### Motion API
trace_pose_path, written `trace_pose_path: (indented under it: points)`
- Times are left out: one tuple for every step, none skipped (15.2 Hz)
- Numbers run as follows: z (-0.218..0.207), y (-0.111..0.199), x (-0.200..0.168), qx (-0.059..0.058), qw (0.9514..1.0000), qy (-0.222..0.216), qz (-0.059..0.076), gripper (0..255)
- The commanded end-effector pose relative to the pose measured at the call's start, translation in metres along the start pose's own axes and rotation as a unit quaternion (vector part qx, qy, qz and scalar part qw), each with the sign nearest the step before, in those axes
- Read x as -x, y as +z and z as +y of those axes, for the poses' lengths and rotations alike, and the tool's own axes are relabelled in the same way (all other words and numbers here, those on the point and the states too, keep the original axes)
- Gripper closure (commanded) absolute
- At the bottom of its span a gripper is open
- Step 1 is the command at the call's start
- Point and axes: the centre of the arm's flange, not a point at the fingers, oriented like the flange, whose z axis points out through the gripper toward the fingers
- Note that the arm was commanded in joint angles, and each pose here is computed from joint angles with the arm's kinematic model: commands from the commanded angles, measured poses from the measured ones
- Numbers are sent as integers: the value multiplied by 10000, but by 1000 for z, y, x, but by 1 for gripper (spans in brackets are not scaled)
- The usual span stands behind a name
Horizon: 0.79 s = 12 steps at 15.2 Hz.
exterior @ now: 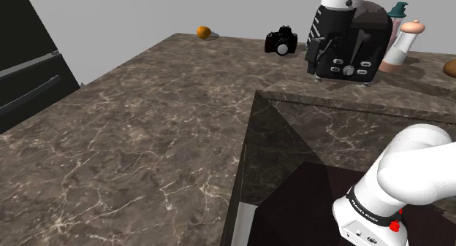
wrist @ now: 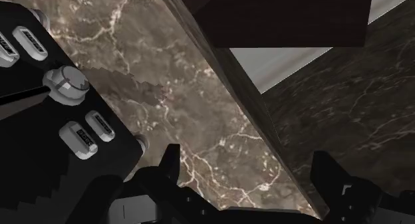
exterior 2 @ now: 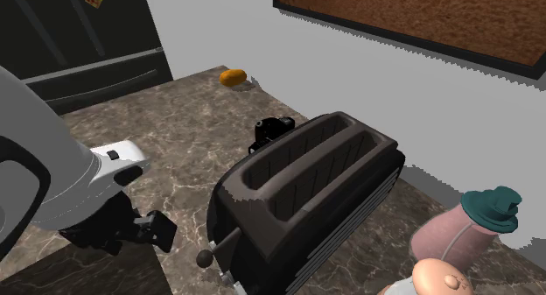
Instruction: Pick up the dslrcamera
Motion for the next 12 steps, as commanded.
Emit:
trace_pose_path:
  points:
    - [0, 0, 0, 0, 10000, 0, 0, 0]
    - [3, 3, -11, 21, 9999, 124, 43, 0]
    - [6, 5, -22, 42, 9996, 249, 87, 0]
    - [9, 8, -33, 63, 9992, 373, 130, 0]
    - [13, 10, -44, 84, 9986, 497, 174, 0]
    - [17, 12, -55, 104, 9978, 621, 217, 0]
    - [21, 14, -66, 125, 9968, 745, 260, 0]
    - [25, 16, -77, 146, 9956, 869, 304, 0]
    - [30, 18, -87, 167, 9943, 993, 347, 0]
    - [35, 20, -98, 188, 9928, 1116, 390, 0]
    - [40, 21, -108, 209, 9911, 1240, 433, 0]
    - [46, 23, -118, 229, 9893, 1363, 476, 0]
